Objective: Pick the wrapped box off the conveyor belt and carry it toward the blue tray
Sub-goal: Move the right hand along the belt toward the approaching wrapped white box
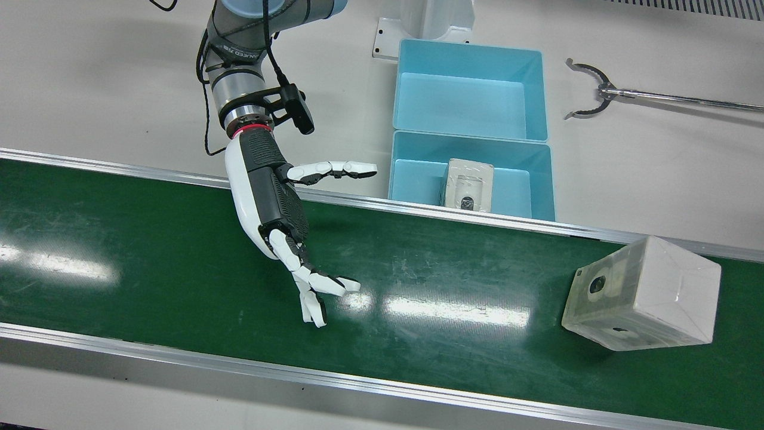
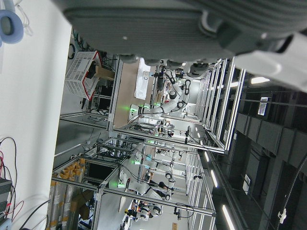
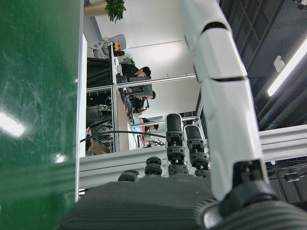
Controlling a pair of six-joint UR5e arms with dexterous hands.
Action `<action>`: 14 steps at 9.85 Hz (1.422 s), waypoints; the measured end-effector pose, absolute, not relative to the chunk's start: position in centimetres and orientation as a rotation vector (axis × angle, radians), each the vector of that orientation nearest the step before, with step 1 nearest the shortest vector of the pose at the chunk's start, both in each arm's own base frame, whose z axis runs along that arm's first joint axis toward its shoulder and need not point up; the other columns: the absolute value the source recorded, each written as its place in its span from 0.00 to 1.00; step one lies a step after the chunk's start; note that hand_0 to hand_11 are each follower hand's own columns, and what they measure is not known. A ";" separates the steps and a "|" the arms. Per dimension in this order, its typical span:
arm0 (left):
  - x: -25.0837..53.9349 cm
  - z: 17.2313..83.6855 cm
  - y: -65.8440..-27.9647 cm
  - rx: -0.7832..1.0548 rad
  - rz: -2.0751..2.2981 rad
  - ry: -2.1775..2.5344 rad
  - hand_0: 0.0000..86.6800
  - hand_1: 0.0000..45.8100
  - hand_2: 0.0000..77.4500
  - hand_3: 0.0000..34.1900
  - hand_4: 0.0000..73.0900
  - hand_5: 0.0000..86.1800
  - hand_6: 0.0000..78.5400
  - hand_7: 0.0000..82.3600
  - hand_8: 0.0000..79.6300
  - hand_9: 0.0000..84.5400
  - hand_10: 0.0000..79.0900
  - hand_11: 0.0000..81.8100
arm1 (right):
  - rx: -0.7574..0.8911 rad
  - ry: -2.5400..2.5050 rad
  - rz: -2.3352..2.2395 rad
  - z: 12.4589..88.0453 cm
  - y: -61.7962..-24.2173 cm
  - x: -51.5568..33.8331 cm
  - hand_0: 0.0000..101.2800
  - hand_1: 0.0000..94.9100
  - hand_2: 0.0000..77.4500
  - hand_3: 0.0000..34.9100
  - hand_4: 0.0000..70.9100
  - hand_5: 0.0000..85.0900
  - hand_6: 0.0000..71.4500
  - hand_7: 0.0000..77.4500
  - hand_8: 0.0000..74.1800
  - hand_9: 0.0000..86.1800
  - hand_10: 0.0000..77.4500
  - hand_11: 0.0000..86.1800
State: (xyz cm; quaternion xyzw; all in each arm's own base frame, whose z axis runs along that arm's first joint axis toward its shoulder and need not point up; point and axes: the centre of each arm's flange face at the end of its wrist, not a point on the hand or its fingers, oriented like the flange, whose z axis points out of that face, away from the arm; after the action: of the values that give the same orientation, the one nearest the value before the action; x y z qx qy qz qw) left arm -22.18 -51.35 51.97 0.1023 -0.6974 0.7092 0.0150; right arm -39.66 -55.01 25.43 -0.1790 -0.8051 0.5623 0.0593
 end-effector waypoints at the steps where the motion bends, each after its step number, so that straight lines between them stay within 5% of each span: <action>1: -22.2 52.0 -51.4 0.318 2.207 -2.170 0.00 0.00 0.01 0.00 0.01 0.01 0.00 0.01 0.01 0.00 0.01 0.00 | -0.544 -2.433 1.704 25.2 -55.2 -40.3 0.53 0.22 0.18 0.00 0.16 0.24 0.13 0.33 0.04 0.09 0.00 0.01; 5: -22.2 52.0 -51.4 0.318 2.207 -2.170 0.00 0.00 0.01 0.00 0.01 0.01 0.01 0.01 0.01 0.01 0.00 0.01 | -0.558 -2.438 1.693 23.2 -55.8 -41.6 0.58 0.27 0.22 0.00 0.22 0.29 0.15 0.38 0.04 0.09 0.00 0.01; 6: -22.2 52.0 -51.4 0.318 2.207 -2.170 0.00 0.00 0.01 0.00 0.01 0.01 0.01 0.01 0.01 0.00 0.01 0.01 | -0.555 -2.433 1.696 23.2 -56.0 -41.8 0.54 0.21 0.13 0.00 0.18 0.26 0.15 0.35 0.04 0.11 0.00 0.01; 8: -22.2 52.0 -51.4 0.318 2.207 -2.170 0.00 0.00 0.01 0.00 0.01 0.01 0.01 0.01 0.01 0.00 0.01 0.01 | -0.548 -2.427 1.702 23.3 -56.4 -42.1 0.50 0.19 0.15 0.00 0.16 0.25 0.13 0.32 0.04 0.09 0.00 0.01; 9: -22.2 52.0 -51.4 0.318 2.207 -2.170 0.00 0.00 0.01 0.00 0.01 0.01 0.01 0.01 0.01 0.00 0.01 0.01 | -0.546 -2.427 1.703 23.2 -56.5 -42.2 0.47 0.09 0.08 0.00 0.16 0.24 0.12 0.34 0.04 0.09 0.00 0.01; 14: -22.2 52.0 -51.4 0.318 2.207 -2.170 0.00 0.00 0.01 0.00 0.01 0.01 0.01 0.01 0.01 0.00 0.01 0.00 | -0.536 -2.420 1.708 23.2 -56.9 -42.7 0.50 0.21 0.17 0.00 0.16 0.24 0.12 0.34 0.04 0.08 0.00 0.01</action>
State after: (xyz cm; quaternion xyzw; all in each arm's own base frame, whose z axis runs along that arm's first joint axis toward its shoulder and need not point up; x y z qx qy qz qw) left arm -22.18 -51.35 51.97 0.1023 -0.6974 0.7092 0.0149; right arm -42.65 -56.89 23.18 -0.1778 -0.8022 0.5662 0.0656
